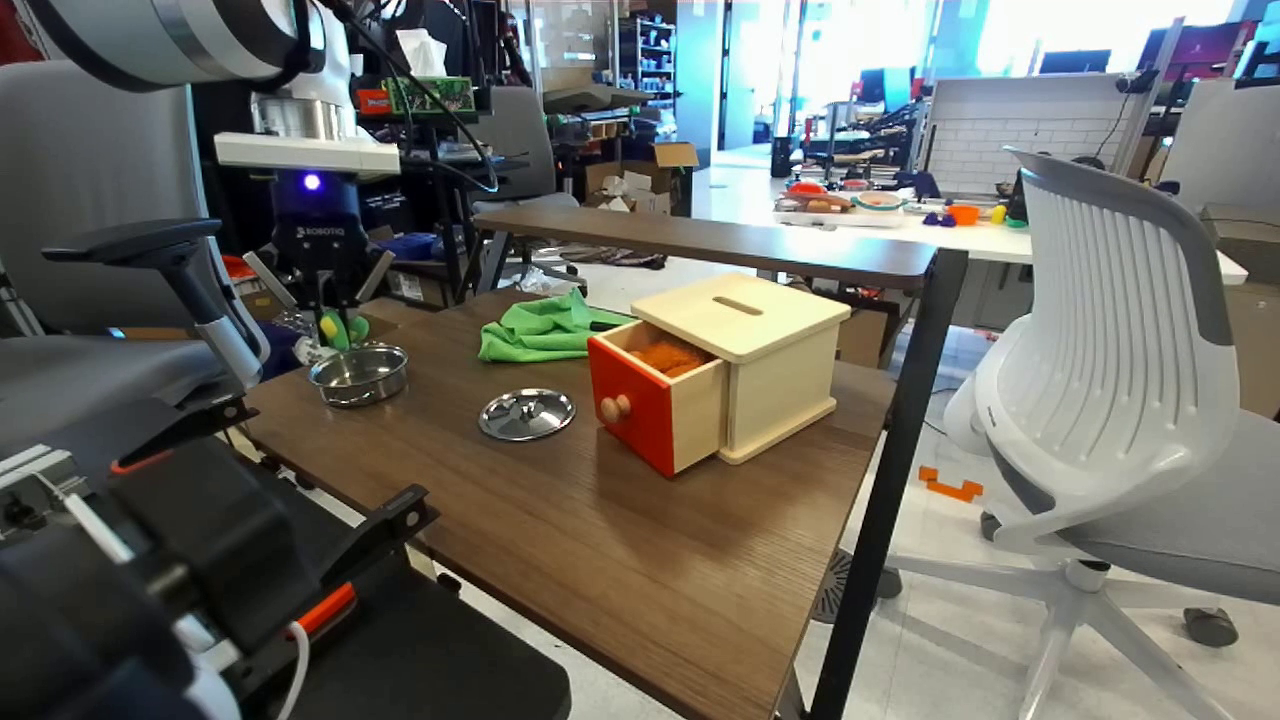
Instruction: Put the green plush toy in the silver pot.
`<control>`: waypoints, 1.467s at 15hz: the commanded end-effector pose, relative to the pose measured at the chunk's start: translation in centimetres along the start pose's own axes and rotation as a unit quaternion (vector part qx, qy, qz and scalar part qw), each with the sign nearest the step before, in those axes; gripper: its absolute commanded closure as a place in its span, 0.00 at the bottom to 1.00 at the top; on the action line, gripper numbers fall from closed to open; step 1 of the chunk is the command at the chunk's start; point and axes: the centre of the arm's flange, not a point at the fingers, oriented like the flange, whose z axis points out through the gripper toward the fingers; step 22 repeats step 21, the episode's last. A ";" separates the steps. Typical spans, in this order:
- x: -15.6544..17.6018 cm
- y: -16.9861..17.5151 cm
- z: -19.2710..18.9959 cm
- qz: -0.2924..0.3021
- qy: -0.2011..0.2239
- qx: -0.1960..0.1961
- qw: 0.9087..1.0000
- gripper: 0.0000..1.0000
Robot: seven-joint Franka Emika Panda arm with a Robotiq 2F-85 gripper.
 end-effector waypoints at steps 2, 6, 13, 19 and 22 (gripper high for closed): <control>-0.6 1.4 0.7 0.031 -0.008 0.012 0.999 0.96; -0.5 2.0 1.4 0.020 -0.013 0.020 1.000 0.50; 0.1 2.5 1.2 0.012 -0.012 0.015 1.000 0.01; 0.1 2.3 -0.1 0.024 0.005 -0.007 1.000 0.00; 0.0 2.3 -1.5 0.027 0.012 -0.020 0.999 0.00</control>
